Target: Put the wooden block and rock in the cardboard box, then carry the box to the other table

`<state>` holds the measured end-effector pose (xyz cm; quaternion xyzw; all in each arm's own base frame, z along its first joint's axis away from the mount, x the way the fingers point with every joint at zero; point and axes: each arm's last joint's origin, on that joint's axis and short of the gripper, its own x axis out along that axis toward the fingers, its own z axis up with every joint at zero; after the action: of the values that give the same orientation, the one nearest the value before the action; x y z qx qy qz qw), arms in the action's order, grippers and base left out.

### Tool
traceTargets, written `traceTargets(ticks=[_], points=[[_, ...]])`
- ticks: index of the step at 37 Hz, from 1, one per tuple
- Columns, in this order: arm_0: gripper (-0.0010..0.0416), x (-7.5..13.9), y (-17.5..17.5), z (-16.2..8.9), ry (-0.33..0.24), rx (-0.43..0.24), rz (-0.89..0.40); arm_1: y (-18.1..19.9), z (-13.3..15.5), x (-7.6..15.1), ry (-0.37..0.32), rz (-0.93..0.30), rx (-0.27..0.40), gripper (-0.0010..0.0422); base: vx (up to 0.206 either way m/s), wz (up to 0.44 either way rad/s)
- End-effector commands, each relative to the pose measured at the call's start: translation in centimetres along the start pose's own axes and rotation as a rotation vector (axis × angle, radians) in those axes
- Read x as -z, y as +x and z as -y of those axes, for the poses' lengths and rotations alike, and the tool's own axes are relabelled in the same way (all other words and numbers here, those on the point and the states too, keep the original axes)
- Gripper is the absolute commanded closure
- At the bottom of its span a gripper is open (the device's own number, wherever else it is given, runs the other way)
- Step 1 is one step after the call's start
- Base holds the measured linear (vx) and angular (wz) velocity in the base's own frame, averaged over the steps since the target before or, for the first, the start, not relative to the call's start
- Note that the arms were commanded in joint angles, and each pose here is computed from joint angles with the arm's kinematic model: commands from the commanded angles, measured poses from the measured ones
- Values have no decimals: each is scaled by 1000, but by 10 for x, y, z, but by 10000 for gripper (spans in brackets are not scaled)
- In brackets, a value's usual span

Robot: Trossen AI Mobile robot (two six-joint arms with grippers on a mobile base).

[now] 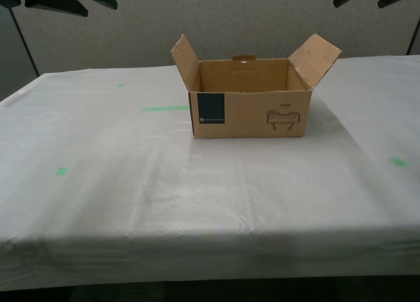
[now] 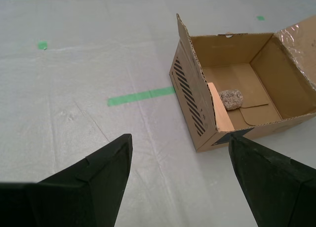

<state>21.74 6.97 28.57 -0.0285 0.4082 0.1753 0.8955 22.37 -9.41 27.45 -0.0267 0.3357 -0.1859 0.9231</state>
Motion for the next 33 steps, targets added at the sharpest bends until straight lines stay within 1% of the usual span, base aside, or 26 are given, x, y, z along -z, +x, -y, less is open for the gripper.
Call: traceTargets(ticks=[1, 33], points=[[13, 0, 0, 0, 0, 1, 2, 0, 0, 0, 4, 2, -1, 149, 0, 0], [12, 0, 0, 0, 0, 1, 2, 0, 0, 0, 4, 2, -1, 149, 0, 0]])
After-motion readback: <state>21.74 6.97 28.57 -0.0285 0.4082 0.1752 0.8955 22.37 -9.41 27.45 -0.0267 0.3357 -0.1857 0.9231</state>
